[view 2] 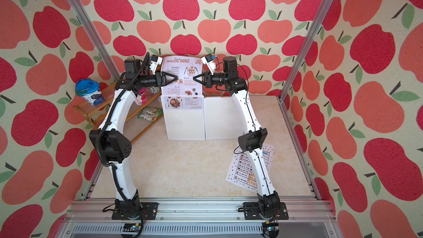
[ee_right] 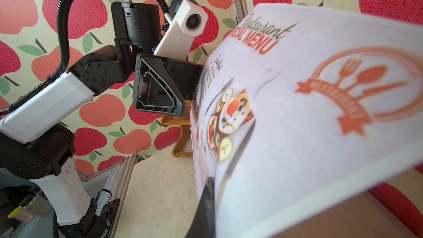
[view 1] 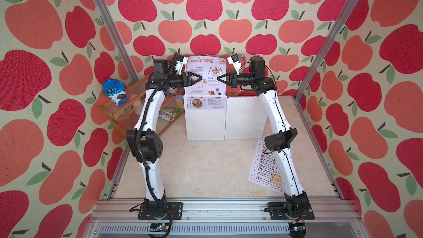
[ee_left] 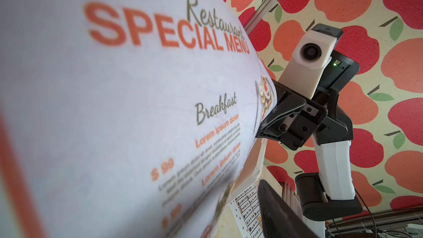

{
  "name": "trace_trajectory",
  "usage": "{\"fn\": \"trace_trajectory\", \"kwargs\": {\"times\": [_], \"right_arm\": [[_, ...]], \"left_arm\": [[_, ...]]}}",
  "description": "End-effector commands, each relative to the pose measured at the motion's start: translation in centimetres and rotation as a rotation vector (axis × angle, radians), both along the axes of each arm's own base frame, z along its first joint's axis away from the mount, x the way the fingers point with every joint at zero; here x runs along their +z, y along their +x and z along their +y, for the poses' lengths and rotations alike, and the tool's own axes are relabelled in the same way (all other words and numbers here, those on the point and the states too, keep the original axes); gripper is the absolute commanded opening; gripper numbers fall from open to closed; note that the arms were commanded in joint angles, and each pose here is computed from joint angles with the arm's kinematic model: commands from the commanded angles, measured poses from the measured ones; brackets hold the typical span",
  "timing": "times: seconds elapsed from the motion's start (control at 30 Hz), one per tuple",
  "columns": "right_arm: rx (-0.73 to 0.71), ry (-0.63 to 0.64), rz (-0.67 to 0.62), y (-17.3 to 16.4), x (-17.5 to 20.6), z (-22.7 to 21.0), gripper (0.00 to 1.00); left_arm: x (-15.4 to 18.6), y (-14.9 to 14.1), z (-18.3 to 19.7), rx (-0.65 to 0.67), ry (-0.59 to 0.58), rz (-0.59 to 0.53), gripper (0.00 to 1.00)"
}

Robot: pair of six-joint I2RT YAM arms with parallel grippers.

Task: Insert the menus into the narrow rack
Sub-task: Insert the menu into the narrow rack.

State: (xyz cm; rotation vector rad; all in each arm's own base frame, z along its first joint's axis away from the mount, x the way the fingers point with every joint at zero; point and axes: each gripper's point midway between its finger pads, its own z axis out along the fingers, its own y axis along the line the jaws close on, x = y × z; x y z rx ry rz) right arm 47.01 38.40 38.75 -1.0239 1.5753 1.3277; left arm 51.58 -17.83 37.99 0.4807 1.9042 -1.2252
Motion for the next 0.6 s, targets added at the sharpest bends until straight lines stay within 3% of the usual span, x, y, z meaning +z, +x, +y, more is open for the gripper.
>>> {"fn": "trace_trajectory", "kwargs": {"times": [0.0,0.57], "right_arm": [[0.021,-0.016,-0.026,-1.0,0.1,0.1,0.05],[0.030,-0.105,0.009,-2.1,-2.5,0.4,0.01]], "left_arm": [[0.9,-0.5,0.5,0.010,0.009,-0.026,0.71],[0.6,-1.0,0.6,0.014,0.017,-0.026,0.72]]}}
